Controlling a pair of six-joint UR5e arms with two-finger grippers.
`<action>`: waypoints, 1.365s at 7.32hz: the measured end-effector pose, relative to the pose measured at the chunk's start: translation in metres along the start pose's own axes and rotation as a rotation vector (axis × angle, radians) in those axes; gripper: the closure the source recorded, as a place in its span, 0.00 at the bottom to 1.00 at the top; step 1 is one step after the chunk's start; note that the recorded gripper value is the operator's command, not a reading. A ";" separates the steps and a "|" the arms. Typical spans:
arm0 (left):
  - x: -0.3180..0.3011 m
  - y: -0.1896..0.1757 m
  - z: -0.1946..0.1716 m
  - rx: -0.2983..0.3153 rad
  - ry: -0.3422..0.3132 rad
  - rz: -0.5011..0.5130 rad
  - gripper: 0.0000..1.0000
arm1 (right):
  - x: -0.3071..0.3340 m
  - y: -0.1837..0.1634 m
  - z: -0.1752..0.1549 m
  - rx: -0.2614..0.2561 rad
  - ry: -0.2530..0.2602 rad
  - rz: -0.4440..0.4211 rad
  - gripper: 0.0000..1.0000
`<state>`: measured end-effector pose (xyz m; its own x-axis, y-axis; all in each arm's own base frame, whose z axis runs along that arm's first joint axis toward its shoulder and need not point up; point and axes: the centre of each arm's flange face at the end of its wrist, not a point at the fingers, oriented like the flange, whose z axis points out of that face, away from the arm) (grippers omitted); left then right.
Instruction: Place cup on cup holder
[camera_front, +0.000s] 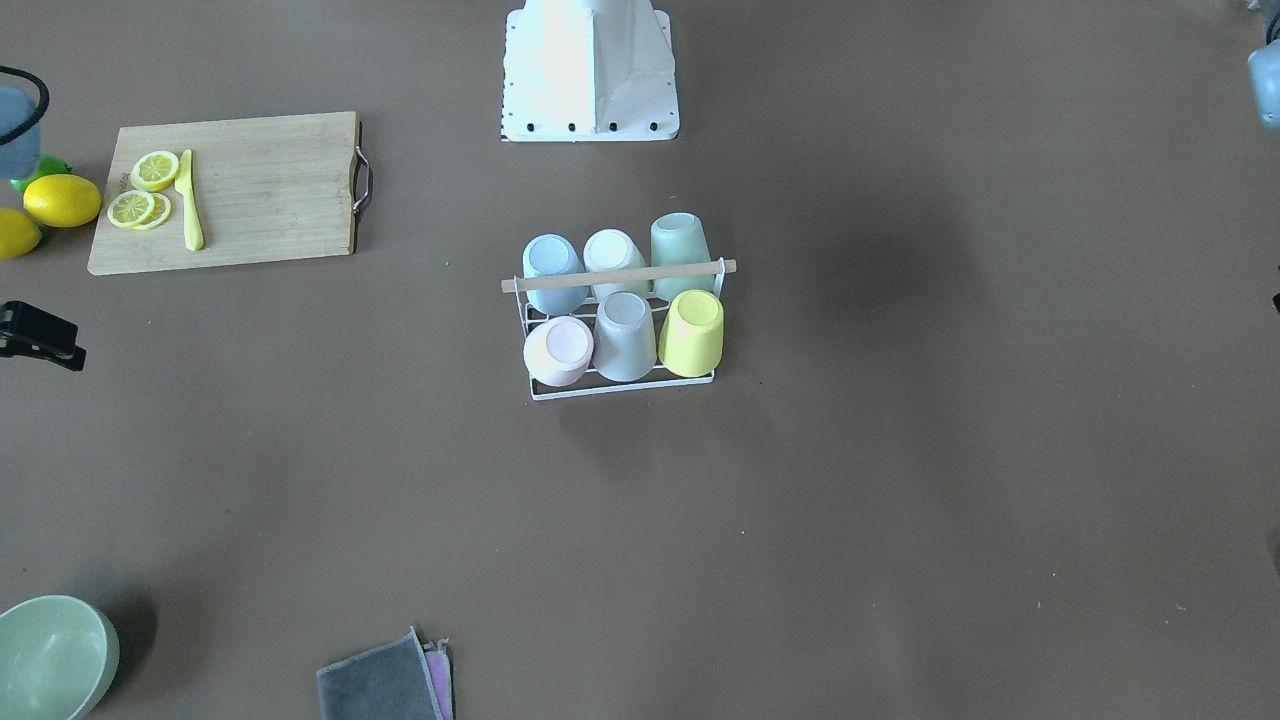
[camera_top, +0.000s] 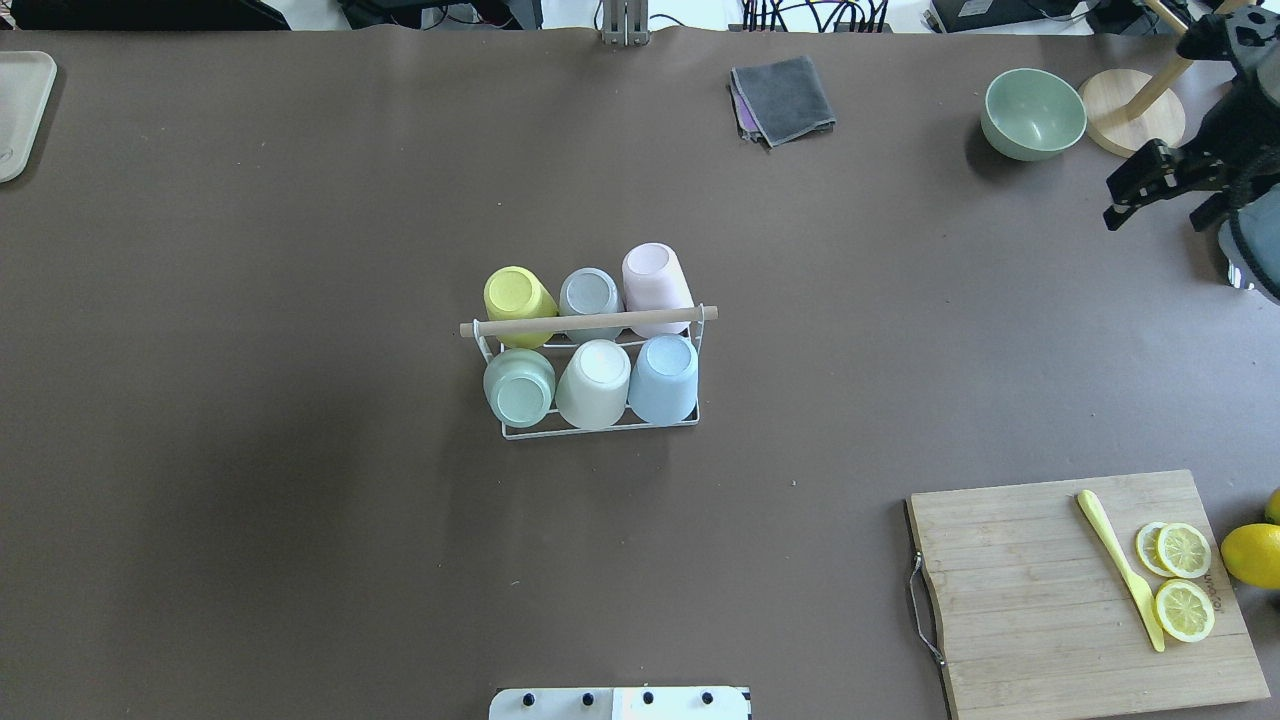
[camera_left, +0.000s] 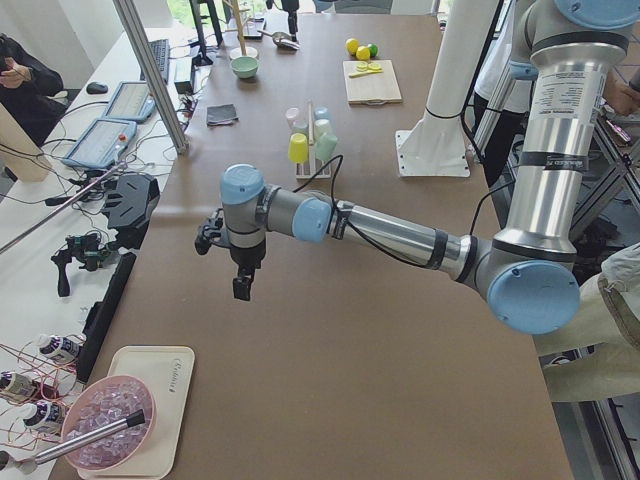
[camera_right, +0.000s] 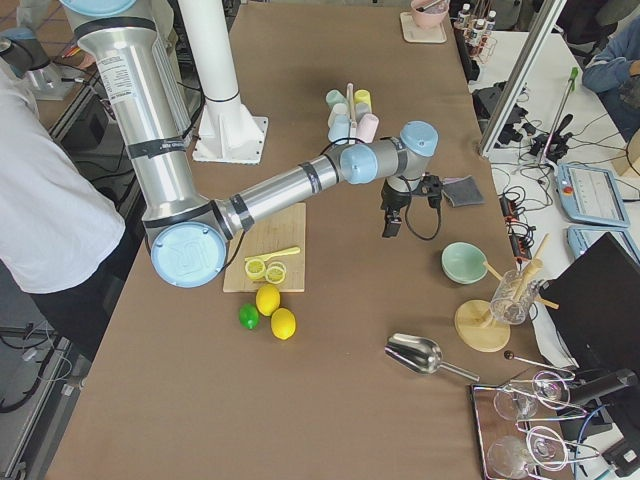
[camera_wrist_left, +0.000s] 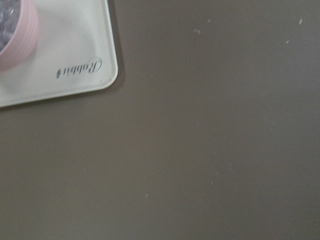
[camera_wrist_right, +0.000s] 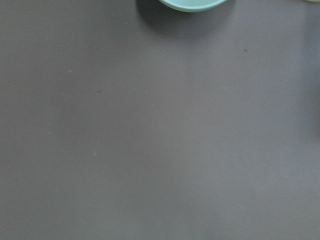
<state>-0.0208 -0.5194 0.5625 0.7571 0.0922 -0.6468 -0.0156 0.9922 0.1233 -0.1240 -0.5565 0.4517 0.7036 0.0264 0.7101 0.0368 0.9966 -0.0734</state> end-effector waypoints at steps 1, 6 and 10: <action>-0.033 0.033 0.007 -0.026 0.008 -0.032 0.02 | 0.036 0.018 -0.003 -0.012 0.016 0.064 0.00; -0.087 0.074 0.055 -0.121 0.083 -0.128 0.02 | 0.226 0.093 0.019 -0.059 0.179 0.121 0.00; -0.069 0.048 0.036 -0.077 0.088 -0.100 0.02 | 0.334 0.145 0.037 0.006 0.174 -0.027 0.00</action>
<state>-0.0506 -0.4815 0.6401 0.6972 -0.0038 -0.7169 0.0048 1.0000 -0.0007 0.0902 -0.4002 0.7036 0.8144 -0.0135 0.5801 0.0530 0.9973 -0.0512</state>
